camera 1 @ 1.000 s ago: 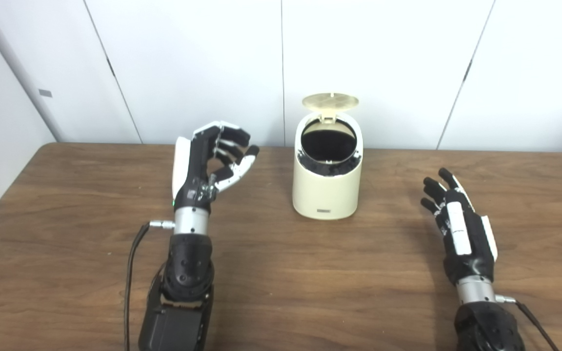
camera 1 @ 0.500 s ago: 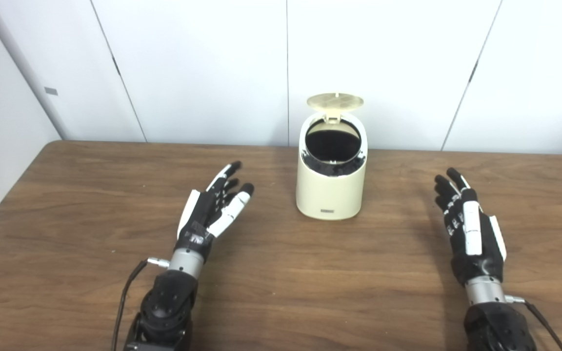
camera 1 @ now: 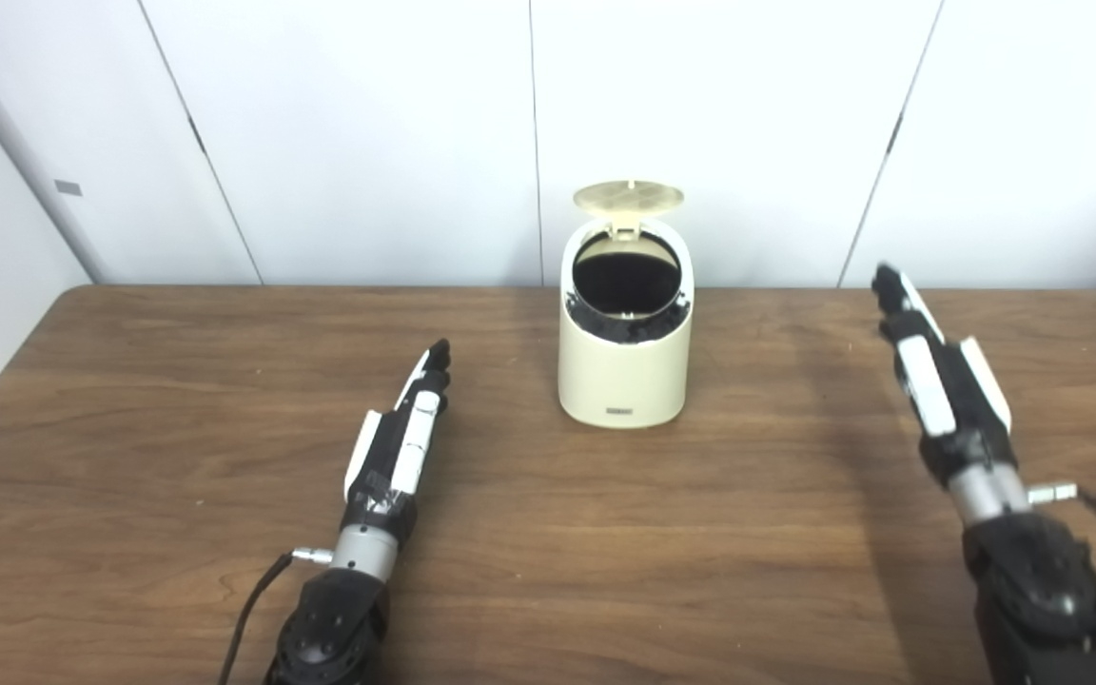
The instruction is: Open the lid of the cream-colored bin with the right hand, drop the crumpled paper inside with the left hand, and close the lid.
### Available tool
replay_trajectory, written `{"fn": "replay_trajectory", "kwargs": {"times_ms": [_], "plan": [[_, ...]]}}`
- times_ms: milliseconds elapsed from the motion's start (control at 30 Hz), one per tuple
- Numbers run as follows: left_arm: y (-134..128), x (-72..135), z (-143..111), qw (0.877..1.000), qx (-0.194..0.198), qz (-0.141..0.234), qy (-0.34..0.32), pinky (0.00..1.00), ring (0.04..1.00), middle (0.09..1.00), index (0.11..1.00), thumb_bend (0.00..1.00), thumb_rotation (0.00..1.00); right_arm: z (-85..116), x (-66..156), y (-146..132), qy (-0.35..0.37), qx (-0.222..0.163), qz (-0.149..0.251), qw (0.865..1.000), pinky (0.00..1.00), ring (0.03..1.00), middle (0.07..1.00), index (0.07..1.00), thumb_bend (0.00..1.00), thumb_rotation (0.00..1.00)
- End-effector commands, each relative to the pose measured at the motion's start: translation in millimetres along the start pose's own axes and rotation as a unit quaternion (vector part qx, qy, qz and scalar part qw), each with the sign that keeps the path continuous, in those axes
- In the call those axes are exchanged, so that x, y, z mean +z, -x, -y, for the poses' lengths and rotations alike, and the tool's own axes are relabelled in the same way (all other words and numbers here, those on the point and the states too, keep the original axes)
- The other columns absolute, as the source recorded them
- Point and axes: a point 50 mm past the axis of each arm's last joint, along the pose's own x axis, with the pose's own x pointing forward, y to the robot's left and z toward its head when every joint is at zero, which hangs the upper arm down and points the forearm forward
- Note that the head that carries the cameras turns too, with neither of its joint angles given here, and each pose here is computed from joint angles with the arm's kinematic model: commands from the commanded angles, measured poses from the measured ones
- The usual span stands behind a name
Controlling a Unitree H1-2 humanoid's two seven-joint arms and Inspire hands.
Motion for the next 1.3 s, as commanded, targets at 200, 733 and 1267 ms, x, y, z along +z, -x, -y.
{"fn": "replay_trajectory", "kwargs": {"times_ms": [200,733,1267], "plan": [[-1.6,-1.8,-2.2,1.0,0.018,0.019,0.015,1.0,1.0,1.0,1.0,0.54,1.0,10.1,83.9,-50.9,0.117,0.043,0.061,0.99,0.84,0.914,0.963,0.966,0.62,1.0],[0.4,-9.3,0.3,1.0,0.014,0.01,0.024,1.0,1.0,1.0,1.0,0.48,1.0,-3.6,164.4,-104.1,0.267,0.067,0.071,0.959,0.82,0.909,0.936,0.938,0.6,1.0],[0.7,-15.9,3.0,1.0,0.007,0.003,0.03,1.0,1.0,1.0,1.0,0.48,1.0,-12.4,189.6,-120.7,0.327,0.113,0.112,0.932,0.81,0.886,0.902,0.896,0.61,1.0]]}}
